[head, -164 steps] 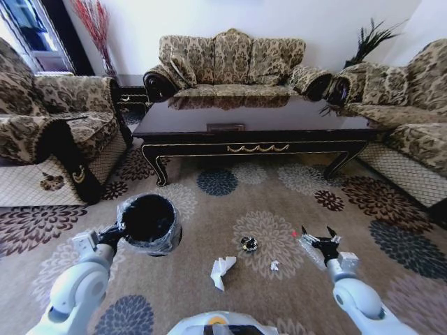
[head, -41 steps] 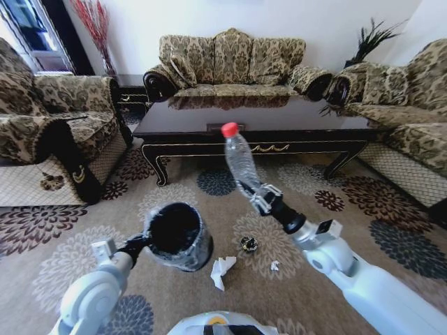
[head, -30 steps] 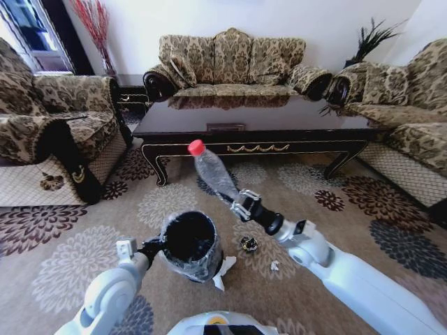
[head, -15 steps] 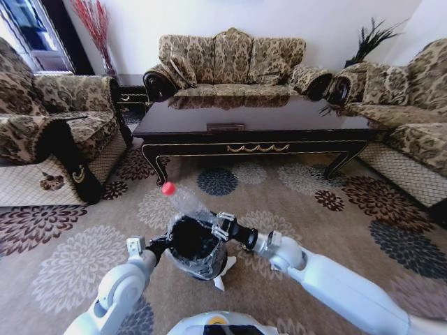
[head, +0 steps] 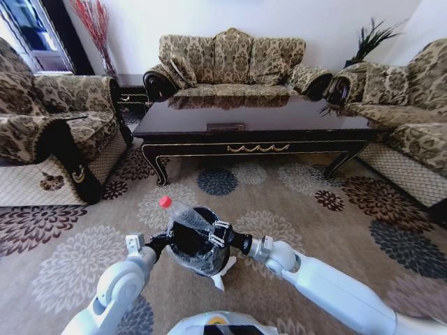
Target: Move to the front of the table and pick up the trash from the floor, then place it into the trash bin.
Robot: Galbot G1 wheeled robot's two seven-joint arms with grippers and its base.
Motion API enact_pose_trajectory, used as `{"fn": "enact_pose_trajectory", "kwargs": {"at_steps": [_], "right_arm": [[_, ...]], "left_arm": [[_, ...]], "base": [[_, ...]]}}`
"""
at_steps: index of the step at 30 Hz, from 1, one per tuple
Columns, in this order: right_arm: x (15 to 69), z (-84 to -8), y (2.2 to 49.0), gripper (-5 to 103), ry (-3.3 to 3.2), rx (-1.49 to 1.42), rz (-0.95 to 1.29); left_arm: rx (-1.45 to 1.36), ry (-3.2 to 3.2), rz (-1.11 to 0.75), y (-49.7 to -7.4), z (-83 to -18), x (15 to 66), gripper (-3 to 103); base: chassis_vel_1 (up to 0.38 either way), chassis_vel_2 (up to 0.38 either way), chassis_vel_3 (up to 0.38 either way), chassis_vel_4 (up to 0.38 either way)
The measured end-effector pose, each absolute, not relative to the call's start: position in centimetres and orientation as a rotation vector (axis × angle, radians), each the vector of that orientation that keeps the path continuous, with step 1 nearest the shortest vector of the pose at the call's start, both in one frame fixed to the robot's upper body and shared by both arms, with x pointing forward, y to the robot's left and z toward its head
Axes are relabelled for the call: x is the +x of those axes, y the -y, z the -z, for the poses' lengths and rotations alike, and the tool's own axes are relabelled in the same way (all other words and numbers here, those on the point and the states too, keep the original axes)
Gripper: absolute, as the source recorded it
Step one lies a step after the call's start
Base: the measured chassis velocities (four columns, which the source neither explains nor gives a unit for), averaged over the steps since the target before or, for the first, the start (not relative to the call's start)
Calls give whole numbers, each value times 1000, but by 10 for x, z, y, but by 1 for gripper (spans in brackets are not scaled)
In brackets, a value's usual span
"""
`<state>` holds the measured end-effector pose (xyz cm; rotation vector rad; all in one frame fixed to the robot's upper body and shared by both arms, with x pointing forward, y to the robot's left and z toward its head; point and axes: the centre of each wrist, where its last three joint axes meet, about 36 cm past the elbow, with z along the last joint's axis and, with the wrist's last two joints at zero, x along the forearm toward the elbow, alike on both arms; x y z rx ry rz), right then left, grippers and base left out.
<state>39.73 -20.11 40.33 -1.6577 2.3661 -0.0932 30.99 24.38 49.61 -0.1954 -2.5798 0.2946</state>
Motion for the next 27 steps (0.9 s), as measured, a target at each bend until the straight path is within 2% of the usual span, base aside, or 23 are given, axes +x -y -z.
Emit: {"fn": "enact_pose_trajectory", "kwargs": {"at_steps": [1, 2, 4, 5, 8, 9, 11, 12, 14, 16, 19, 27], "right_arm": [[397, -403, 202, 34, -2367, -1656, 93], [396, -404, 202, 34, -2368, -1655, 93], [394, -404, 203, 45, -2371, -1651, 95], [394, -404, 203, 45, -2371, -1651, 95], [391, -405, 206, 61, -2373, -1645, 95], [391, -406, 207, 61, -2373, -1643, 97], [389, -409, 209, 73, -2371, -1636, 102], [389, -409, 209, 73, -2371, -1636, 102], [387, -412, 212, 84, -2372, -1626, 103], [385, -414, 214, 84, -2372, -1621, 105], [384, -420, 222, 97, -2378, -1595, 123], [389, -447, 247, 100, -2473, -1409, 123]], "left_arm": [[-195, 2581, -294, -244, -496, 310, 4], [-194, 2582, -293, -244, -497, 310, 4], [-191, 2585, -290, -245, -498, 309, 4], [-191, 2585, -290, -245, -498, 309, 4], [-188, 2588, -288, -247, -499, 308, 4], [-187, 2589, -288, -247, -500, 307, 4], [-184, 2590, -286, -248, -500, 306, 4], [-184, 2590, -286, -248, -500, 306, 4], [-177, 2593, -281, -249, -501, 306, 4], [-175, 2595, -279, -250, -502, 305, 4], [-163, 2603, -270, -253, -504, 304, 4], [-31, 2627, -283, -278, -525, 306, 4]], "base": [[0, 0, 0, 0], [0, 0, 0, 0], [0, 0, 0, 0], [0, 0, 0, 0], [0, 0, 0, 0], [0, 0, 0, 0], [0, 0, 0, 0], [0, 0, 0, 0], [0, 0, 0, 0], [0, 0, 0, 0], [0, 0, 0, 0], [0, 0, 0, 0]]}}
